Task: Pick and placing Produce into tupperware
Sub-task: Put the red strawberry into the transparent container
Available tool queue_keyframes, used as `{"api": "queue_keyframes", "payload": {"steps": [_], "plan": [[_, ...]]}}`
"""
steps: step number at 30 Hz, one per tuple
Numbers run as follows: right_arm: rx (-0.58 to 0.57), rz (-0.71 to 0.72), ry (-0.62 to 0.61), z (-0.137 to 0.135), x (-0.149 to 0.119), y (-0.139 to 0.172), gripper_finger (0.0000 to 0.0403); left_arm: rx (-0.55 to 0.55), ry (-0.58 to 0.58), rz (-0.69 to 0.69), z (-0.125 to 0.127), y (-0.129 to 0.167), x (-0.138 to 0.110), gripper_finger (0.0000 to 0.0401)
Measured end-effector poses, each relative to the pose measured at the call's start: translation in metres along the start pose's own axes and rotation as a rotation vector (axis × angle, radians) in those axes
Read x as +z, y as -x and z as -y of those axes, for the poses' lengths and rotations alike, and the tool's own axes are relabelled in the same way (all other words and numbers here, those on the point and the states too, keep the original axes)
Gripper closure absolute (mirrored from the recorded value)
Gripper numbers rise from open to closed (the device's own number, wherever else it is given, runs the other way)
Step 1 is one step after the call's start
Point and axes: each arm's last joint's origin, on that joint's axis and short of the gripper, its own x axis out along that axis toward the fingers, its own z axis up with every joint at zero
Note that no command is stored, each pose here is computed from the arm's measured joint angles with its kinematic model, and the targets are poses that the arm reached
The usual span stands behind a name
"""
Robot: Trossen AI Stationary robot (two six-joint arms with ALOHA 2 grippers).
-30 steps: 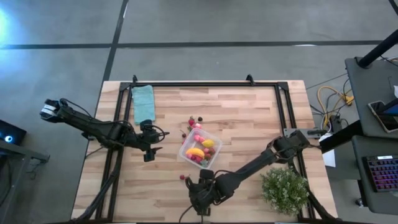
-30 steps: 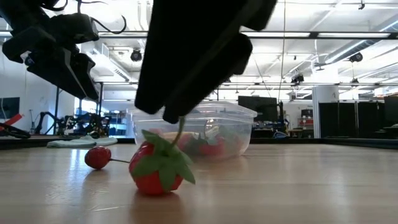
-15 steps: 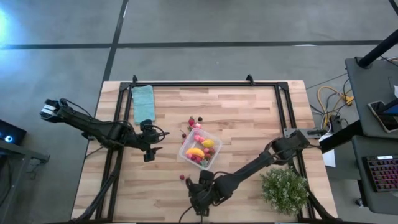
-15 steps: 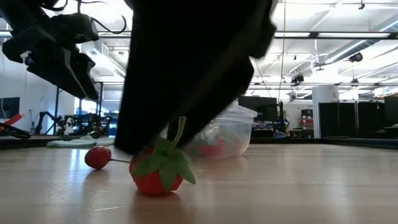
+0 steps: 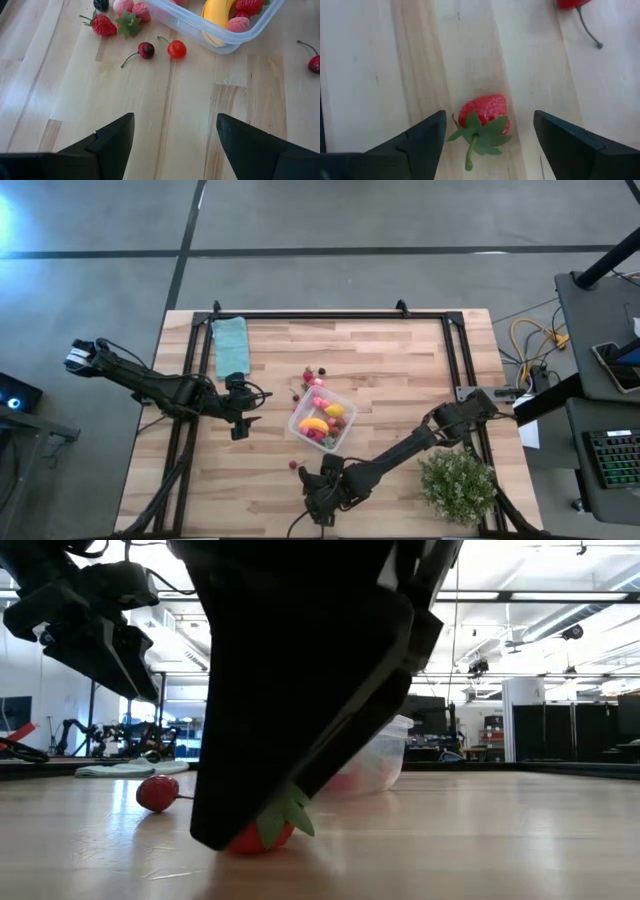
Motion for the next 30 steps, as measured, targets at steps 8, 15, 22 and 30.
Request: {"api": "queue_keyframes", "payload": {"steps": [8, 15, 22, 30], "plan": [[-0.002, 0.0, -0.015, 0.0011, 0.0008, -0.0003, 0.0171, 0.001, -0.001, -0.002, 0.0, -0.0004, -0.0006, 0.0134], [-0.005, -0.003, -0.014, 0.0017, 0.0, -0.0031, 0.0196, 0.001, -0.002, -0.004, -0.0001, -0.0007, -0.0011, 0.0134], [-0.009, -0.008, -0.028, 0.0018, -0.0012, -0.0062, 0.0198, 0.001, -0.002, -0.005, -0.0001, -0.0009, -0.0014, 0.0134], [-0.02, 0.017, -0.005, 0.001, 0.0029, -0.0014, 0.0198, 0.002, -0.002, -0.005, -0.0001, -0.0009, -0.0015, 0.0134]]}}
